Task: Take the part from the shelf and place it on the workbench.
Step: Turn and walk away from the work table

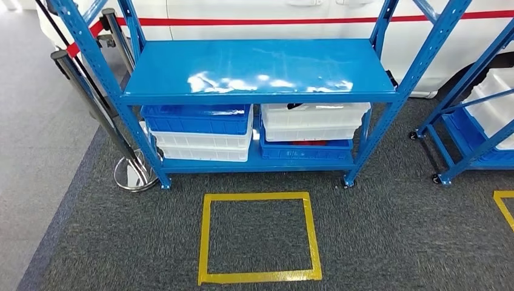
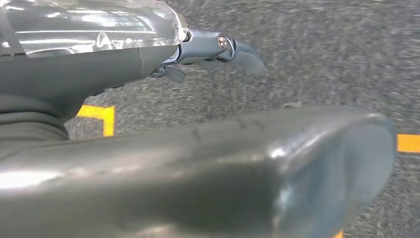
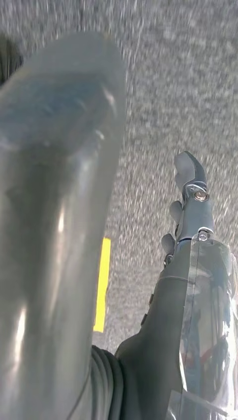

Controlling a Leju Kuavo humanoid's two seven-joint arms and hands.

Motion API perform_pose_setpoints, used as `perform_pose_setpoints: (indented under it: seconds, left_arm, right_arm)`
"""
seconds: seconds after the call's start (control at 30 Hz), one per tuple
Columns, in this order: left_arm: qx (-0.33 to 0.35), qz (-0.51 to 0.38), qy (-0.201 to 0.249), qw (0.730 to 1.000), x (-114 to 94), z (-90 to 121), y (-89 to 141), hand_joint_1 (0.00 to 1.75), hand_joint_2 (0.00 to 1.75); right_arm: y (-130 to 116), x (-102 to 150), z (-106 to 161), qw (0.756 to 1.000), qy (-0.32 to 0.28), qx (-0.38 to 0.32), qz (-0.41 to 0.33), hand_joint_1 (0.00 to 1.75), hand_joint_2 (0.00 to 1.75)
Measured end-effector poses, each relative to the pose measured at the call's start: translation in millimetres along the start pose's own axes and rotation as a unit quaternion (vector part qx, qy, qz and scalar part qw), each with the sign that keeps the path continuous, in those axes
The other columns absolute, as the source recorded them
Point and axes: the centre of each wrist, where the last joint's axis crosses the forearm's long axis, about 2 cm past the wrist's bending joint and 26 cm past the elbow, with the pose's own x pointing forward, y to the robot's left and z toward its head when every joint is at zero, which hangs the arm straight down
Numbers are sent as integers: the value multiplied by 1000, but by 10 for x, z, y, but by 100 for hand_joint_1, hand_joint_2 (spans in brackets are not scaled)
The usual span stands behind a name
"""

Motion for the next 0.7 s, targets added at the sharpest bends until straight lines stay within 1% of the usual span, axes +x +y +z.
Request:
perform_pose_setpoints:
  seconds: [0.1, 0.13, 0.3, 0.43, 0.7]
  left_arm:
    - [-1, -2, -1, 1000, 19, -10, -1, 0, 0]
    - [0, -2, -1, 1000, 22, -12, 5, 0, 0]
    - [2, -6, 6, 1000, 54, -30, 7, 0, 0]
    - [4, -5, 13, 1000, 27, -17, 17, 0, 0]
    - [9, -3, 12, 1000, 18, -14, 26, 0, 0]
  right_arm:
    - [-7, 3, -2, 1000, -3, -1, 3, 0, 44]
    - [-5, 2, -1, 1000, -4, 1, 0, 0, 0]
    - [-12, 34, -9, 999, -15, 8, -35, 0, 0]
    - [-16, 24, -8, 999, -16, -1, -31, 0, 0]
    - [4, 72, -13, 1000, -13, -8, -24, 0, 0]
